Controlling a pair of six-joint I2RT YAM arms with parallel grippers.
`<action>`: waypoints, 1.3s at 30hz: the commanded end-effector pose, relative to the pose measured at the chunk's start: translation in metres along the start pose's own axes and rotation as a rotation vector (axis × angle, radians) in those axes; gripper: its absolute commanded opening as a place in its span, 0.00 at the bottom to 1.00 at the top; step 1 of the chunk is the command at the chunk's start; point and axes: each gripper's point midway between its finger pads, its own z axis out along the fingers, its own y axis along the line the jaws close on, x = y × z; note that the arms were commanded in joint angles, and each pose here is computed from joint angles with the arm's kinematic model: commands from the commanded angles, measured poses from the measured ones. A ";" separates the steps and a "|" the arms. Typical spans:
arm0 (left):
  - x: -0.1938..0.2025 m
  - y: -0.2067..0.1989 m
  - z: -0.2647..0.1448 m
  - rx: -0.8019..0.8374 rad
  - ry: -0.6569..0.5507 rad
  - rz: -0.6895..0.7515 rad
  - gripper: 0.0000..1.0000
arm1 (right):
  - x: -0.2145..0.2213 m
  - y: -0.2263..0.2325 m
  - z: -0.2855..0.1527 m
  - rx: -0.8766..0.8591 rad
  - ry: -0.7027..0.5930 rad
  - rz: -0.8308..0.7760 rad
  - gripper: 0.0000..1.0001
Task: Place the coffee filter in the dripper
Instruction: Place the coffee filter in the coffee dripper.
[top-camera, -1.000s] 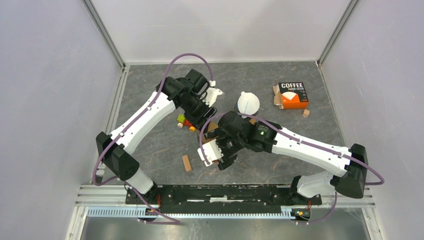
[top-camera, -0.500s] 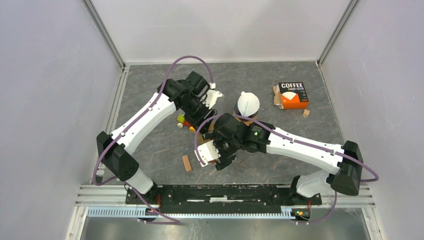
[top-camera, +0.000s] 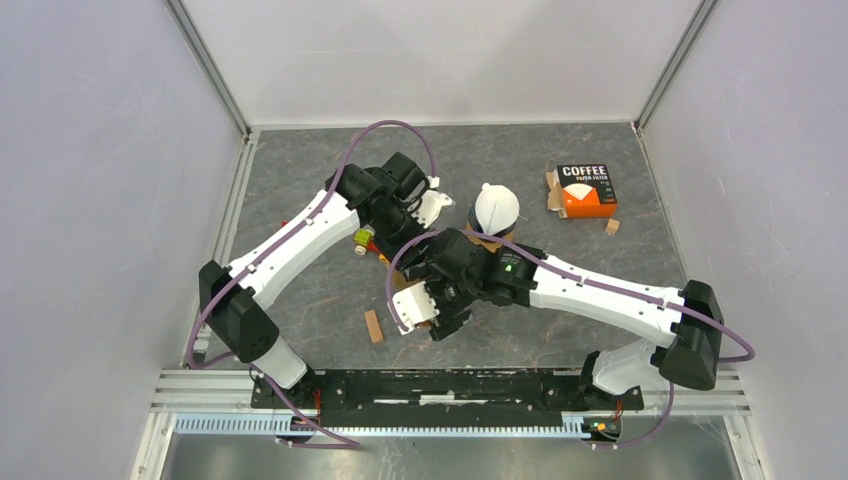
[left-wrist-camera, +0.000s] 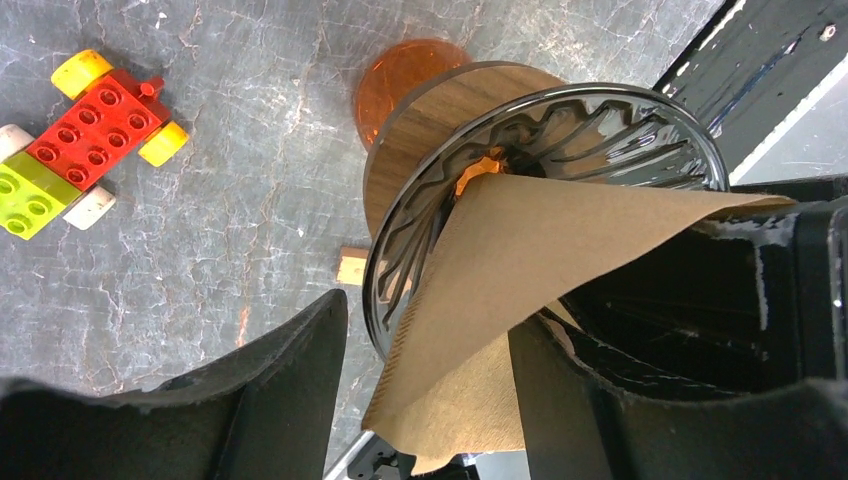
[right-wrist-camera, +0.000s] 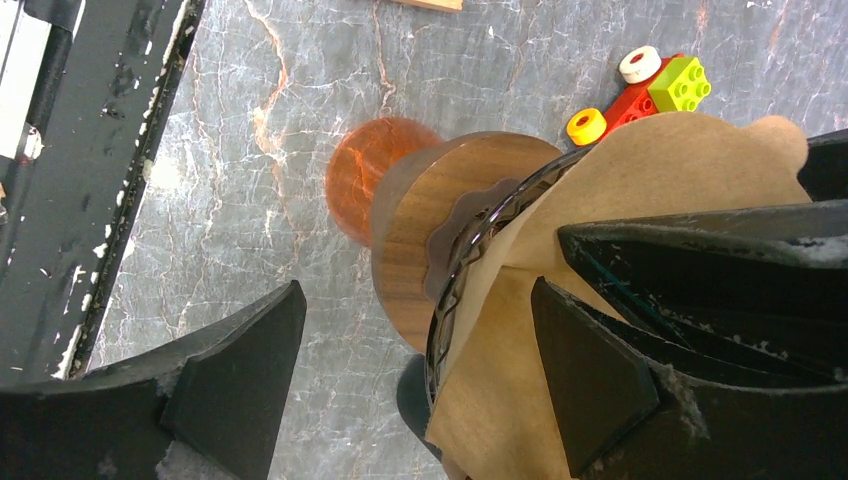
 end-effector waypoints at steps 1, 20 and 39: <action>-0.005 0.003 0.005 -0.022 -0.005 0.057 0.67 | -0.007 -0.010 -0.001 0.035 -0.005 -0.021 0.90; -0.009 0.009 0.016 -0.051 0.010 0.074 0.69 | 0.008 -0.004 0.001 0.042 0.039 -0.039 0.90; -0.004 0.010 0.020 -0.064 0.026 0.087 0.71 | 0.011 0.000 0.009 0.027 0.032 -0.029 0.91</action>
